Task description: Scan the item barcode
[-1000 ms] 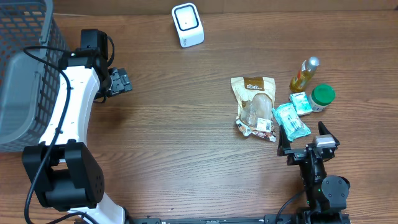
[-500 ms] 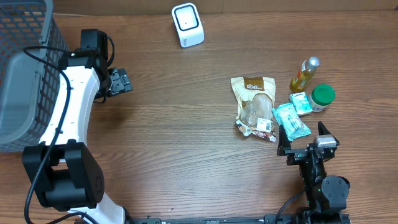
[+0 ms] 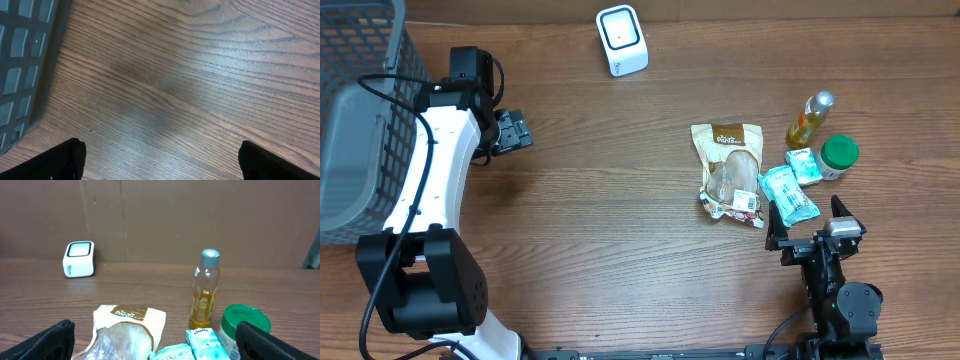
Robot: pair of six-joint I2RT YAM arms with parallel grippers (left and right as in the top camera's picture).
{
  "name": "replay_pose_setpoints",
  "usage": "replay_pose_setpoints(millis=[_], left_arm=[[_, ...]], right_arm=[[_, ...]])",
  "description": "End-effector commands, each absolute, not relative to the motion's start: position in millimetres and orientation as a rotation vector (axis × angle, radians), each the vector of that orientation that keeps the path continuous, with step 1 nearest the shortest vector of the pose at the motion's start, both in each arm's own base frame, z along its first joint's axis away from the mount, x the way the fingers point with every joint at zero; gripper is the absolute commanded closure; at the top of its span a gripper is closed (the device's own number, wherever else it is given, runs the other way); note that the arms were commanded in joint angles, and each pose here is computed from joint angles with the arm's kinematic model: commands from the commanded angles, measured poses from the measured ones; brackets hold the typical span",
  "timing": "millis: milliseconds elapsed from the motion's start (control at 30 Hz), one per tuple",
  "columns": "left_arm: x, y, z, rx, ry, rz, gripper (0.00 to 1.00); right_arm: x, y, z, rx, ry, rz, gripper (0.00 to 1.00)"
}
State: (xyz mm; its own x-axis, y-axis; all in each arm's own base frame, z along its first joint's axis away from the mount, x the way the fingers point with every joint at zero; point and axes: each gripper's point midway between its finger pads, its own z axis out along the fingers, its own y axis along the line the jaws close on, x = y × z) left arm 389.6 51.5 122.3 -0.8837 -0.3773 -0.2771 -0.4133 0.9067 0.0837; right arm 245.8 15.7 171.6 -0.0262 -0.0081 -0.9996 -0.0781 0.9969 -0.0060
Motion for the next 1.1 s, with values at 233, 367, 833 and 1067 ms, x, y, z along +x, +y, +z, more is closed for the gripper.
replay_pose_setpoints(millis=[233, 367, 833, 1067], left_arm=[[394.1, 55.3, 129.2, -0.593, 2.791, 0.219, 0.00], [394.0, 54.7, 132.6, -0.590, 2.782, 0.216, 0.00], [357.9, 52.6, 275.4, -0.558, 2.398, 0.115, 0.00], [297.0, 49.2, 366.4, -0.529, 2.113, 0.049, 0.00]], right_arm=[[246.1, 14.4, 170.1, -0.054, 1.592, 0.059, 0.00], [246.1, 14.4, 170.1, -0.054, 1.592, 0.059, 0.00], [246.1, 14.4, 170.1, -0.054, 1.592, 0.059, 0.00], [246.1, 14.4, 170.1, -0.054, 1.592, 0.059, 0.00]])
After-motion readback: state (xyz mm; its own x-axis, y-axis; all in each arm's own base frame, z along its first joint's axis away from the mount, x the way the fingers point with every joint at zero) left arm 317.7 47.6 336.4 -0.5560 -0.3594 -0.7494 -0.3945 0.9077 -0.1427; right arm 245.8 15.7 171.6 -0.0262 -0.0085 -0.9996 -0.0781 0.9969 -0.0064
